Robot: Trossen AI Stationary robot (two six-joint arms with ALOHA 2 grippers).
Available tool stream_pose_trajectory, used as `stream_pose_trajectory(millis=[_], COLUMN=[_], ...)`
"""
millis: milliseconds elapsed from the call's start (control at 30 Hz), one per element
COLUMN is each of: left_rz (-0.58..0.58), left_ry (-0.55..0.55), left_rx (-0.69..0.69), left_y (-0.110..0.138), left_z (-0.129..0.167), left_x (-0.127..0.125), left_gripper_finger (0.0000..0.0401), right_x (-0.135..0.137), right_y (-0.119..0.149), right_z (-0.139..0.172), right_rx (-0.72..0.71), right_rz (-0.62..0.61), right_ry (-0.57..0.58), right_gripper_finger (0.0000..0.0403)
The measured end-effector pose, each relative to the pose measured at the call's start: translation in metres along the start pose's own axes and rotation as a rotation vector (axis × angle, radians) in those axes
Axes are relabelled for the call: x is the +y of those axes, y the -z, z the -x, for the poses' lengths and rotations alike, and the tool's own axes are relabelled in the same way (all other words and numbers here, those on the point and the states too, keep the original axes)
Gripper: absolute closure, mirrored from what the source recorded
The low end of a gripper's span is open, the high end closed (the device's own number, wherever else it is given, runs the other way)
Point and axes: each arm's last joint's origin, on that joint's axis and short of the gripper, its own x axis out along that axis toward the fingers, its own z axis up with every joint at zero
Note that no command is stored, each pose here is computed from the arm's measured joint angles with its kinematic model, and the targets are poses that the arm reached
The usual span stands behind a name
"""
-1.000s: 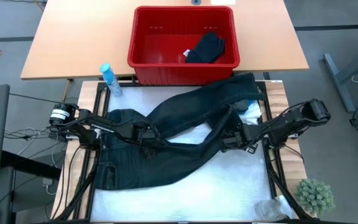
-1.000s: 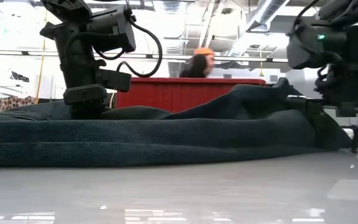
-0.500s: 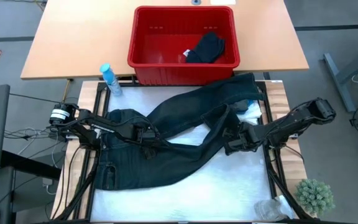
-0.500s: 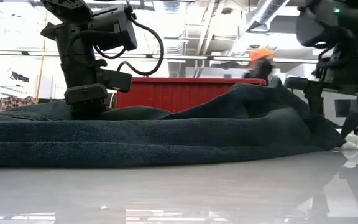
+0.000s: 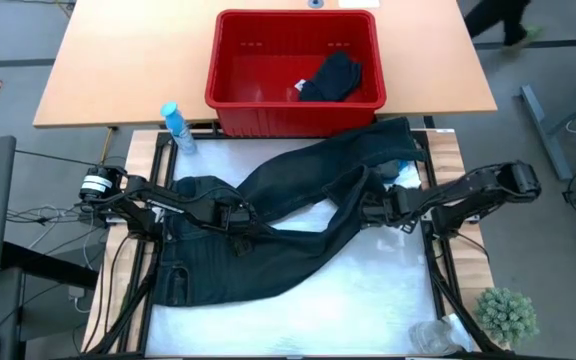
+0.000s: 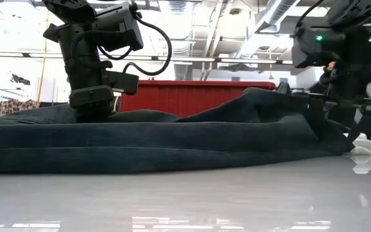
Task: Fold laundry
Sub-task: Fold the blue pants
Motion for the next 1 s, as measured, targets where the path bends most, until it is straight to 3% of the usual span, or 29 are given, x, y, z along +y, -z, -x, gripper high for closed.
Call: stream_pose_trajectory(millis=[233, 567, 800, 1000], left_rz=[0.006, 0.004, -0.002, -0.015], left_ry=[0.007, 0.008, 0.008, 0.007], left_rx=[-0.013, -0.013, -0.012, -0.011], left_y=[-0.001, -0.001, -0.001, -0.001], left_z=[0.0, 0.0, 0.0, 0.0], left_x=[-0.001, -0.001, -0.001, -0.001], left_gripper_finger=[0.0401, 0.0401, 0.0401, 0.0401], right_x=[0.009, 0.021, 0.012, -0.014], right_y=[-0.002, 0.023, 0.036, 0.052], right_z=[-0.009, -0.024, 0.021, 0.066], right_rx=[0.048, 0.127, 0.205, 0.259], right_rz=[0.006, 0.157, 0.302, 0.374], right_ry=[0.021, 0.02, 0.062, 0.232], right_gripper_finger=[0.0177, 0.0377, 0.0377, 0.0377])
